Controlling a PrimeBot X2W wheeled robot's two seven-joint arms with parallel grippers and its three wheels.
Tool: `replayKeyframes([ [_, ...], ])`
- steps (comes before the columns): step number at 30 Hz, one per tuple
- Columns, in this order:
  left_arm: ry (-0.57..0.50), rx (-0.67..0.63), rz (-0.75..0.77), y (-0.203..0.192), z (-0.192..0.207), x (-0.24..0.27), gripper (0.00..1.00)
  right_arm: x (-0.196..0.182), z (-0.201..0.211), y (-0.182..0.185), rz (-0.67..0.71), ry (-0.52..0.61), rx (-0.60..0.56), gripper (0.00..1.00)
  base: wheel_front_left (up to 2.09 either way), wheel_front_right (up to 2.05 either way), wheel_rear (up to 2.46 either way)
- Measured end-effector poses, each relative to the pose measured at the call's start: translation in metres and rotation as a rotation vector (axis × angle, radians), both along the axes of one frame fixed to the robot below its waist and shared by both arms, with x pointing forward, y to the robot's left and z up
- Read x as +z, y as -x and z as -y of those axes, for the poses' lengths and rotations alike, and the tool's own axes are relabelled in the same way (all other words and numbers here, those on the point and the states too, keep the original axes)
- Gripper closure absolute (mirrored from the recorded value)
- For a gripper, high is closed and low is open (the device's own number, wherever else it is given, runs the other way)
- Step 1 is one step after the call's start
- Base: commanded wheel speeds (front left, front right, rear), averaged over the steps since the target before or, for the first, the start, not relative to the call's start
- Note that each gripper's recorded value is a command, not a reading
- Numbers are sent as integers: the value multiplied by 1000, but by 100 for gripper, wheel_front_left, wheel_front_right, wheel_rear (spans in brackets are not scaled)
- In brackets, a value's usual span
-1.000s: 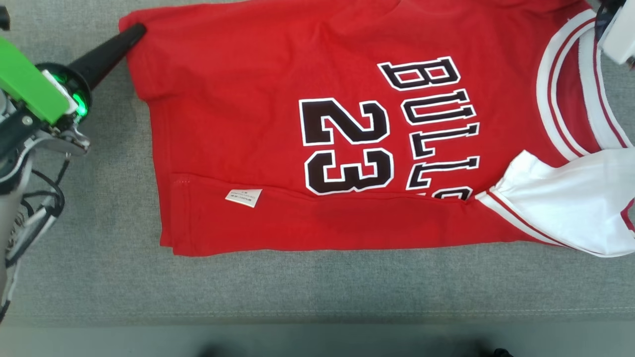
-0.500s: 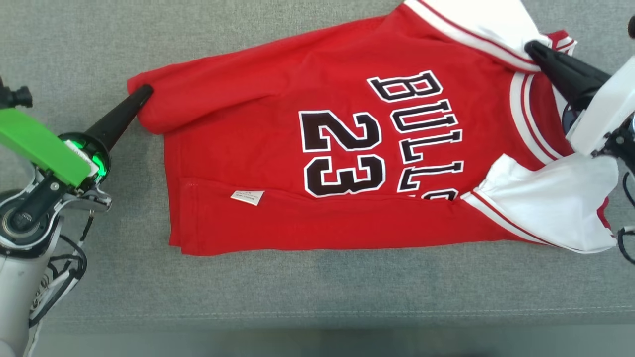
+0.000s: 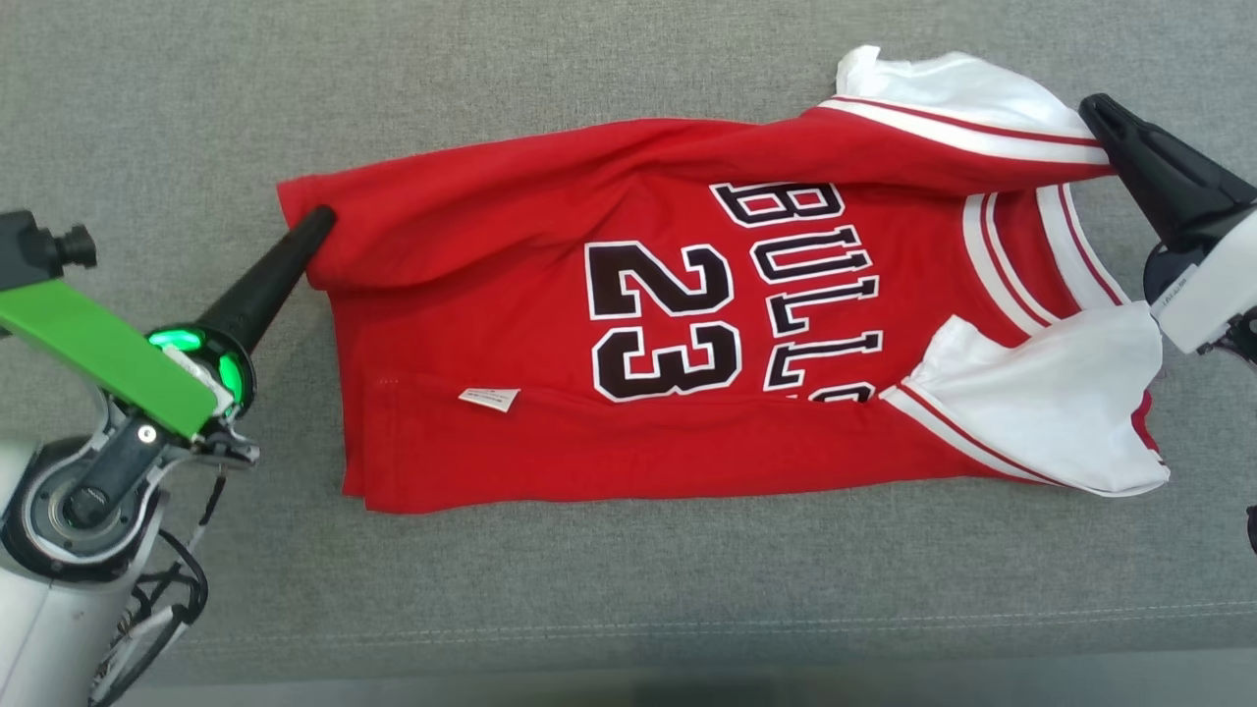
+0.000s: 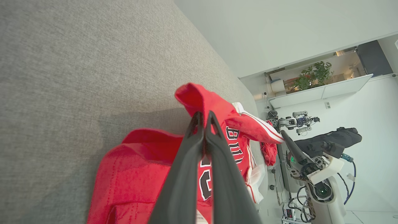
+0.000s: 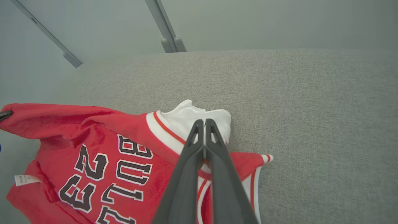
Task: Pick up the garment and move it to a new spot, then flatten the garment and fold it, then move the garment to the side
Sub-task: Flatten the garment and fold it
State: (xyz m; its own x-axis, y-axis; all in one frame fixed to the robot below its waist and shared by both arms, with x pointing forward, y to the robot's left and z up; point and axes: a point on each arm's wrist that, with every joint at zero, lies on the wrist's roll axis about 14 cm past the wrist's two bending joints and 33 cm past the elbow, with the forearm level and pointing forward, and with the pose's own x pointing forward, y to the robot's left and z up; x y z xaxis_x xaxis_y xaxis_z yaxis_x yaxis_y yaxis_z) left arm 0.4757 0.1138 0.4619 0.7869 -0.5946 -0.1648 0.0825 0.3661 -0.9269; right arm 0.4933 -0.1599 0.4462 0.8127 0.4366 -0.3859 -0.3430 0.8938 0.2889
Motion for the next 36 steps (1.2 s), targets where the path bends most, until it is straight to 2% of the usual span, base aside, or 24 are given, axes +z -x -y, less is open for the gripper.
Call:
replayKeyframes([
  [11,-4,27,-32,26,-8,-7,100,-7,28,27,-33,22,-78,100,0,0,0],
  [26,-3,4,-44,42,-5,-7,100,-11,42,48,-52,17,-133,100,0,0,0],
  [36,2,-31,-97,58,3,-21,100,-39,43,79,-152,14,-142,100,0,0,0],
])
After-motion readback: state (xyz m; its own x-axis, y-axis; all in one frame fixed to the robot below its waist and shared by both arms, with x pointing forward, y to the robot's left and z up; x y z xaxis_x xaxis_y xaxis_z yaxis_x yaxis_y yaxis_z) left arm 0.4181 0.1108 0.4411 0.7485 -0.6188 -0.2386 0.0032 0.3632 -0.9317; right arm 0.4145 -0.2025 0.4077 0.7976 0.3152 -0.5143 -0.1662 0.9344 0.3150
